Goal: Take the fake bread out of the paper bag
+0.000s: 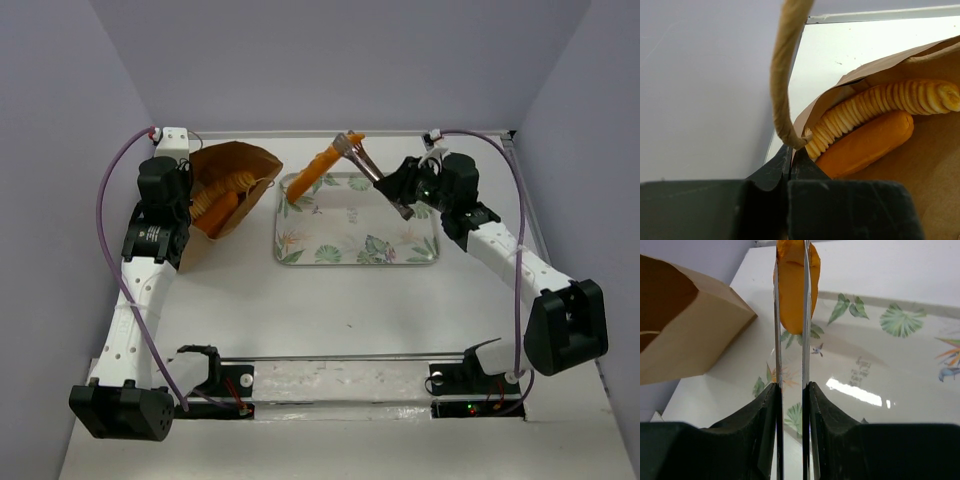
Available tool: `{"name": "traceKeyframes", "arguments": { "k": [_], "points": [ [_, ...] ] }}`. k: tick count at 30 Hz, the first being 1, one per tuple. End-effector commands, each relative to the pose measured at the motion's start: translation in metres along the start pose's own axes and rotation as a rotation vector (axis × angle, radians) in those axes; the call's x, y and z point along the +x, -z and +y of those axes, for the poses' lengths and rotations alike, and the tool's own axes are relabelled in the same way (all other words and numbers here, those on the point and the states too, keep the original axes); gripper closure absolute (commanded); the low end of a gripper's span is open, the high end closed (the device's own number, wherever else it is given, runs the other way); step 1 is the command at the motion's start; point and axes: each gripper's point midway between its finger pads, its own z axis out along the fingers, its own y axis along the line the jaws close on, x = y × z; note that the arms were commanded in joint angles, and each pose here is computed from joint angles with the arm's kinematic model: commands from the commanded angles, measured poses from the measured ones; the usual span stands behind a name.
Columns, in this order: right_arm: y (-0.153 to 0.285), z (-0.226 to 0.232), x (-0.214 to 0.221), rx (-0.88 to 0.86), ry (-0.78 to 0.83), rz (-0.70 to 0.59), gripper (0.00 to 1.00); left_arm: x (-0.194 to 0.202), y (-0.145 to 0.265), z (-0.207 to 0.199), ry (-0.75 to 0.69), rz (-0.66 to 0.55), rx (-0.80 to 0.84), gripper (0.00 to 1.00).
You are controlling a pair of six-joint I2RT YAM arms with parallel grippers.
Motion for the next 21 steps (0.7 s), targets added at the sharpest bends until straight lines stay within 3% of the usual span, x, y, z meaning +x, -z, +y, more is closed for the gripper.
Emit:
{"name": "traceKeyframes", "arguments": {
  "k": [1, 7, 10, 21],
  "points": [
    [0.009, -0.014, 0.0, -0.02, 0.058, -0.047, 0.99, -0.027, 0.007, 0.008, 0.064, -0.097, -0.011, 1.0],
    [0.034, -0.06, 0.047, 0.098, 0.0, 0.028, 0.93, -0.026, 0.006, 0.004, 0.066, -0.094, 0.005, 1.0],
    [0.05, -0.074, 0.062, 0.202, -0.006, 0.085, 0.77, -0.026, 0.006, 0.002, 0.067, -0.093, 0.012, 1.0],
    [0.099, -0.108, 0.125, 0.495, -0.16, 0.287, 0.66, -0.031, 0.005, 0.001, 0.067, -0.107, 0.02, 1.0]
  ]
}}
